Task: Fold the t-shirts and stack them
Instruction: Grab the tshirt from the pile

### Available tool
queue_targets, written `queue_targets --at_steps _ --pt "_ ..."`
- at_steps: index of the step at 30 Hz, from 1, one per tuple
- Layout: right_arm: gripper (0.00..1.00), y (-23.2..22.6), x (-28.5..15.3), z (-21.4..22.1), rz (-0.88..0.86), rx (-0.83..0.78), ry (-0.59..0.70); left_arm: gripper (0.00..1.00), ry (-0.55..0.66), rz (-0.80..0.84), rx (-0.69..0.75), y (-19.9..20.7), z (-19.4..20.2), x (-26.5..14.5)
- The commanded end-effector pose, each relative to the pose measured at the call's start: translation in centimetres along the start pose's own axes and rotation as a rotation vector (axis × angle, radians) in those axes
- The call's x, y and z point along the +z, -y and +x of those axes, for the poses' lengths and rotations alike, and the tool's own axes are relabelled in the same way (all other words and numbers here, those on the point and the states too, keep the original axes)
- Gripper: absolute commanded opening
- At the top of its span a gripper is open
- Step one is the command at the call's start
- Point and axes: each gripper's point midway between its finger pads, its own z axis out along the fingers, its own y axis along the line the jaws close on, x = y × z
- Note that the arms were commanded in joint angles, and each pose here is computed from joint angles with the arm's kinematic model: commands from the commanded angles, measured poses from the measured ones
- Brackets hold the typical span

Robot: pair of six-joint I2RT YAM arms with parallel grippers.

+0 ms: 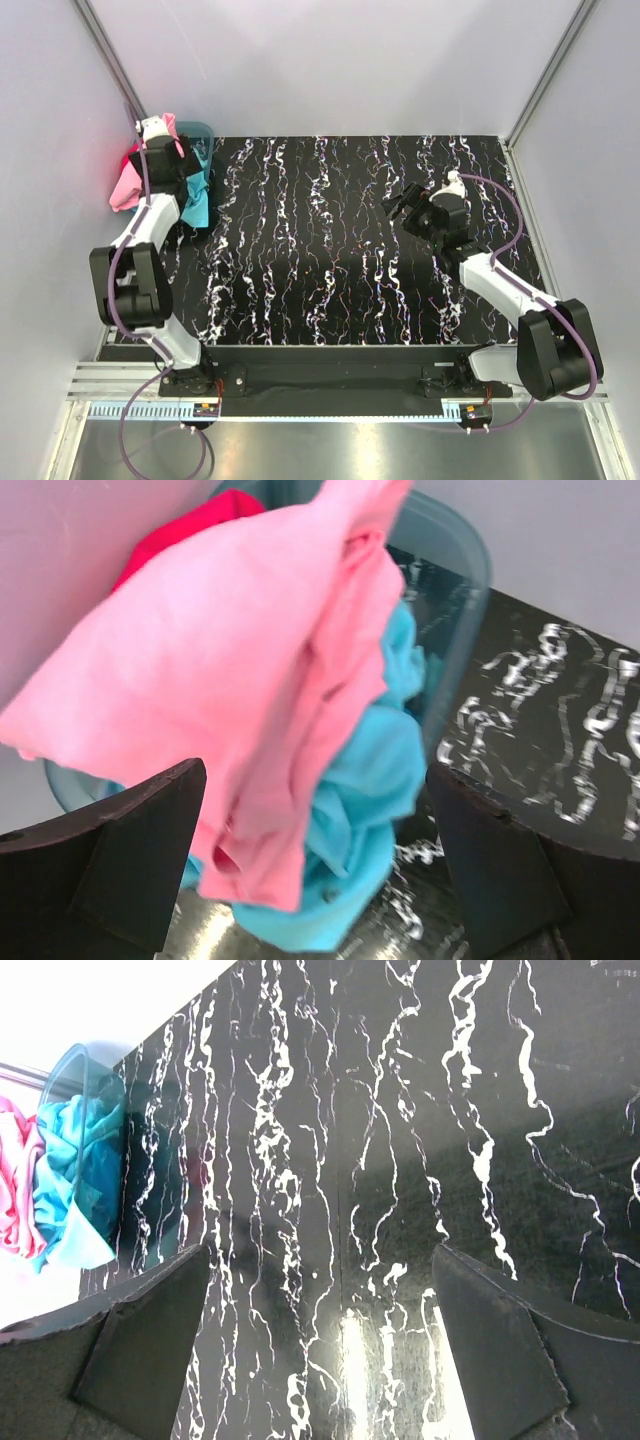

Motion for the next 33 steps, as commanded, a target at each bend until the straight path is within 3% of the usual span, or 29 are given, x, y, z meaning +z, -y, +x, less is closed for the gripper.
queue_targets --at_steps 1,12,14,17,18,21,28,33 --pt "1.0 -1.7 -0.4 -0.4 -0.08 0.021 0.026 0.99 0.085 -0.055 0.02 -1.9 -3.5 1.9" --pt "1.0 -1.9 -0.5 -0.1 -0.093 0.048 0.022 0.97 -0.019 -0.098 0.096 -4.5 0.7 6.2" --pt "1.0 -1.9 -0.6 -0.4 -0.093 0.043 0.031 0.93 -0.031 -0.099 0.108 -4.5 1.3 6.5" --pt "0.99 -1.9 -0.4 -0.3 -0.091 0.044 0.029 0.7 -0.042 -0.102 0.11 -4.6 1.9 6.6" --pt "0.99 -1.9 -0.3 -0.3 -0.092 0.042 0.028 0.47 -0.044 -0.103 0.106 -4.6 2.0 6.6" --pt "1.0 -1.8 -0.1 0.1 -0.092 0.042 0.015 0.0 -0.029 -0.102 0.074 -4.6 1.4 6.1" --pt "0.99 -1.5 0.3 0.2 -0.082 0.026 0.012 0.0 0.07 -0.066 -0.06 -3.7 -2.6 3.2" --pt "0.99 -1.1 0.7 0.4 -0.069 0.015 0.004 0.0 0.189 0.003 -0.169 -1.8 -7.9 -0.9"
